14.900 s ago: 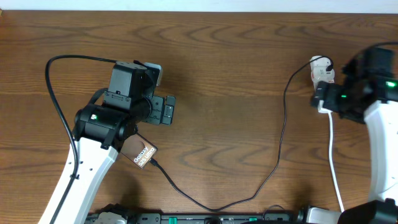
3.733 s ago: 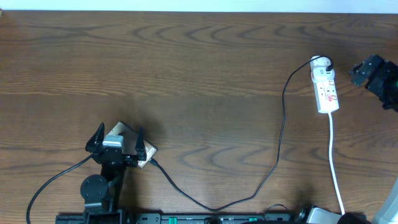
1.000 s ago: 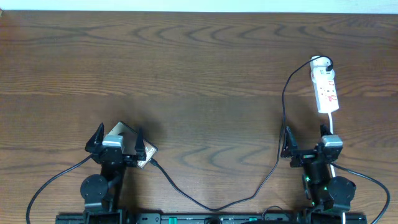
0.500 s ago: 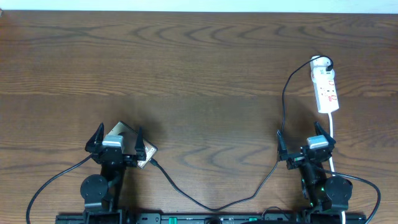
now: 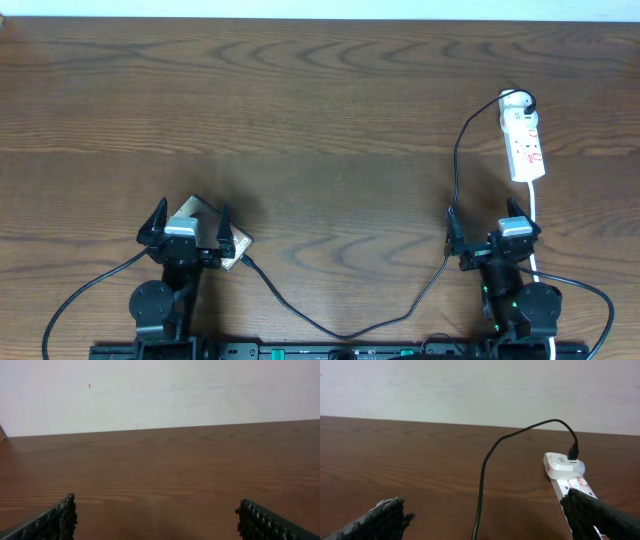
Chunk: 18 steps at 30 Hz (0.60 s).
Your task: Plug charger to phone and switch on socket
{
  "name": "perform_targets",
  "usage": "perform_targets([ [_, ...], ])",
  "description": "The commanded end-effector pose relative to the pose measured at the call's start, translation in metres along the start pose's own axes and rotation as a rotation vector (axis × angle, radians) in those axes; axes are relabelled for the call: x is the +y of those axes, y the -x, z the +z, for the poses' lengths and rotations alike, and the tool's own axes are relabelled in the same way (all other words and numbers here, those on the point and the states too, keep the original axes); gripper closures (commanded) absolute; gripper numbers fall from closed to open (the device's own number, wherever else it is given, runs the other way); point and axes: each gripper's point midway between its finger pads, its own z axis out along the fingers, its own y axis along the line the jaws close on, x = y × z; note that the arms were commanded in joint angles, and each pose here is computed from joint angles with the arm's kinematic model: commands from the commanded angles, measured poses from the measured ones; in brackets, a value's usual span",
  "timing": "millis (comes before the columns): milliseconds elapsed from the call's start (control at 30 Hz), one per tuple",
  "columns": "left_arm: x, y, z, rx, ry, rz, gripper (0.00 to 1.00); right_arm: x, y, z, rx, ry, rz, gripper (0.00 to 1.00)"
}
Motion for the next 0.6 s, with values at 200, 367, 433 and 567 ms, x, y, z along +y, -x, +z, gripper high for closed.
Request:
perform_targets([
  [200,-0.0023,-0.0145,0.0,0.049,-0.014,0.004,0.01,-0.0077,-0.002,-0.0005,0.005,-0.061,0.052,0.01],
  [367,-0.0023,-0.0145,0.0,0.049,-0.014,0.004,0.01,-0.0079,-0.0019,-0.0005,0.005,-0.062,0.052,0.01],
  [433,-0.0023,-0.0147,0.0,0.05,-0.014,0.004,0.0,-0.0079,-0.0018,-0.0005,0.004,-0.062,0.052,0.01],
  [567,-0.0023,-0.0145,0.0,0.049,-0.014,0.004,0.01,-0.0079,-0.0018,-0.0005,0.004,-0.062,0.052,0.01],
])
